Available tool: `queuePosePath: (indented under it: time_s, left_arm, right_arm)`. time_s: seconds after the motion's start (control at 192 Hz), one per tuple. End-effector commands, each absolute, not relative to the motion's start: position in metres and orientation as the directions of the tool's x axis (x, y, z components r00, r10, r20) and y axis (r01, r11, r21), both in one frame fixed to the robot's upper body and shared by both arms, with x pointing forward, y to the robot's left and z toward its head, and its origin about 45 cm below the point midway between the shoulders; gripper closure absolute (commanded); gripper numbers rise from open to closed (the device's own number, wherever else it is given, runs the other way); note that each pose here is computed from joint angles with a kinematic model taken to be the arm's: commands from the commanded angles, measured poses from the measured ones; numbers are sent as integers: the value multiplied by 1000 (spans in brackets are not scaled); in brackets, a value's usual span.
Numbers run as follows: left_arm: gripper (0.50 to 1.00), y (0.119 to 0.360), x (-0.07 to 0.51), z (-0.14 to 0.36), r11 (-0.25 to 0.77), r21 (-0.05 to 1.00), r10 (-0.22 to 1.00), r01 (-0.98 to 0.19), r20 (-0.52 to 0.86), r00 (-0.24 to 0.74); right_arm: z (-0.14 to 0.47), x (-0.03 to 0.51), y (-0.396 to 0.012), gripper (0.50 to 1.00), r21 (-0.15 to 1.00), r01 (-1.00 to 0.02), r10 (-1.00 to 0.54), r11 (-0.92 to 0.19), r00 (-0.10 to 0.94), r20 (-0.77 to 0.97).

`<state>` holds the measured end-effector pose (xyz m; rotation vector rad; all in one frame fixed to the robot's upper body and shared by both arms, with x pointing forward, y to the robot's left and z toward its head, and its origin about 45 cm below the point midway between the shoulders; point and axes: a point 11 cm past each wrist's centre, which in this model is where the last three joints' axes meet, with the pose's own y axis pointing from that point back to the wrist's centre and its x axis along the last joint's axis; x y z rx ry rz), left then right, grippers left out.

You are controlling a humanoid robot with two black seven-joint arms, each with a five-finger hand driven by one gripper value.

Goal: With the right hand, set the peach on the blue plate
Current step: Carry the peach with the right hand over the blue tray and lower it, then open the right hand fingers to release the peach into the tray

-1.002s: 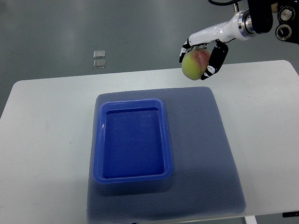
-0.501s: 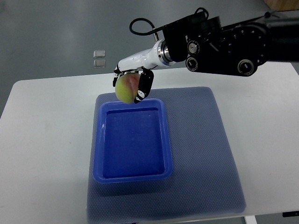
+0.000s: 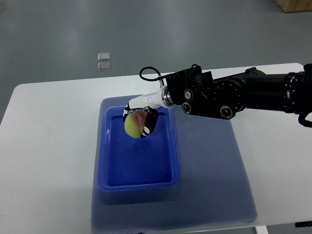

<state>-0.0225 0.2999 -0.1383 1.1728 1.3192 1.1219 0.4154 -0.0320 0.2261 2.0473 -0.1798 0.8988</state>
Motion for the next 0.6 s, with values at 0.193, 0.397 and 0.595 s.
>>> queuePosePath:
  time_s: [0.193,0.397,0.595]
  left_arm:
    - [500,300,-22,-138,98,993,995,64,-97,-26]
    - [500,299,-23,-138,100,993,995,65,-98,-23]
    - [500,300,-23,-138,97,993,995,65,-95,-25]
  right_arm:
    - [207,412,-38,961,663,-429,148,-614,762,630]
    - [197,408,-40,730,656,-428,127,-622,772,623]
    - [199,408,-37,611,645,-428,108,-632,776,621]
